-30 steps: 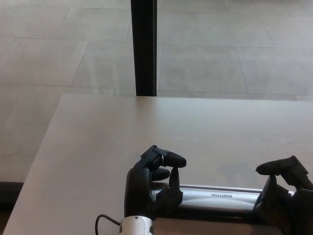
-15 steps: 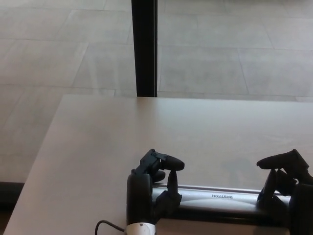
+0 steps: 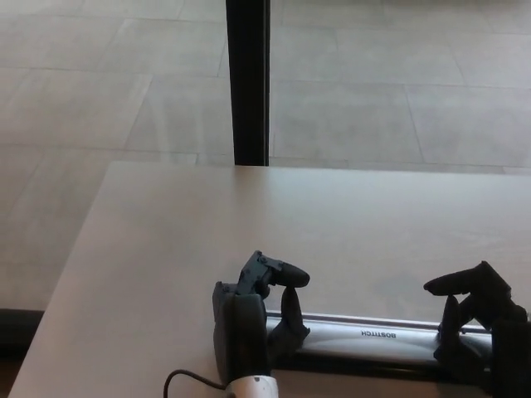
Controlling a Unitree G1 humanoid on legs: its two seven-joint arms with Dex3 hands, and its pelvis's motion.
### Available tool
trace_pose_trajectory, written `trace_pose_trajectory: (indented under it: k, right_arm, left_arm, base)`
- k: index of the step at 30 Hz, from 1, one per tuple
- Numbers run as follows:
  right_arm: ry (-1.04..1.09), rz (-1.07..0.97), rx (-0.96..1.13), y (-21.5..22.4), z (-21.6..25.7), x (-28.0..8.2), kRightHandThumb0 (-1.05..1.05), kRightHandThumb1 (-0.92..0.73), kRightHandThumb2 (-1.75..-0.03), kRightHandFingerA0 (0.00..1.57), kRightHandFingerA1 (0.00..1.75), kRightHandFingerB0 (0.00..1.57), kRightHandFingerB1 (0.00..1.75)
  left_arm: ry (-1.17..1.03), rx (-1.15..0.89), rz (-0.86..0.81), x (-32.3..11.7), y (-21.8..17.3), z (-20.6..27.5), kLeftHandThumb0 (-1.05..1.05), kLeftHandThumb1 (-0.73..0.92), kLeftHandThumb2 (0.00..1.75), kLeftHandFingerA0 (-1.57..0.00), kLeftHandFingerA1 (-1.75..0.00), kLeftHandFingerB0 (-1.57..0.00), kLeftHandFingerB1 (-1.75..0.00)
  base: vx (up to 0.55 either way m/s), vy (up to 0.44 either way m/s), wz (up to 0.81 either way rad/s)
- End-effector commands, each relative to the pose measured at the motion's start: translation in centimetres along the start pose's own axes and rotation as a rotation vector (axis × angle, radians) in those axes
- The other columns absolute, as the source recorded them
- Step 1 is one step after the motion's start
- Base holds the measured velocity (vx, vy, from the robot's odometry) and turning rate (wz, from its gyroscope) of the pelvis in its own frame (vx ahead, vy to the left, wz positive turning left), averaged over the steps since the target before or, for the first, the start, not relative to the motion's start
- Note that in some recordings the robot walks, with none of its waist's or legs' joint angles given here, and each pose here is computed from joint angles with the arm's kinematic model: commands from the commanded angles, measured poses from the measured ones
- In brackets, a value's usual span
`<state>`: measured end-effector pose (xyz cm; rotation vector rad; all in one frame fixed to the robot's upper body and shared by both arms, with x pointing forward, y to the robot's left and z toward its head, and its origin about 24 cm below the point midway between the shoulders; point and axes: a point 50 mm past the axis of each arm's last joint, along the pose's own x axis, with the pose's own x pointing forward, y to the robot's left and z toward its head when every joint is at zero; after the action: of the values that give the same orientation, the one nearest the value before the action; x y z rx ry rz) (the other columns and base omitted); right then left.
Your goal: A hole pucnch is kept on the middle on the desk infront of the robot and the robot uses both its hands as fists to press on it and use it
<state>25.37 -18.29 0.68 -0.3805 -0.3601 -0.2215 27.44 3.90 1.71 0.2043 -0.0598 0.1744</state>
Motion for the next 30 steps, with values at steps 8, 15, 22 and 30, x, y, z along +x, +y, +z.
trace_pose_trajectory:
  k: [8,15,22,30]
  right_arm:
    - [0.283,0.271,-0.440,-0.8,-6.3,-9.0,-0.19,-0.67,-0.83,0.86,1.72,0.76,1.27]
    - [0.282,0.386,-0.533,-0.6,-6.8,-9.8,-0.25,-0.72,-0.60,0.94,1.03,0.78,0.71]
    - [0.290,0.549,-0.712,-2.1,-8.2,-10.6,-0.31,-0.74,-0.61,0.87,1.07,0.73,0.65]
    - [0.268,0.630,-0.804,-2.6,-8.4,-11.6,-0.39,-0.78,-0.62,0.80,0.91,0.69,0.61]
  left_arm:
    - [-0.247,-0.063,0.112,-1.0,-3.0,3.2,-0.31,0.75,0.91,-0.87,-1.75,-0.66,-1.46]
    - [-0.262,-0.056,0.114,-0.9,-3.2,3.5,-0.29,0.75,0.91,-0.87,-1.75,-0.67,-1.45]
    - [-0.285,-0.053,0.085,-1.0,-3.4,3.6,-0.30,0.74,0.90,-0.89,-1.75,-0.69,-1.42]
    - [-0.293,-0.035,0.084,-1.0,-3.5,3.6,-0.29,0.76,0.89,-0.87,-1.75,-0.66,-1.44]
  base:
    - [0.00,0.000,0.00]
    - [0.00,0.000,0.00]
    - [0.00,0.000,0.00]
    - [0.00,0.000,0.00]
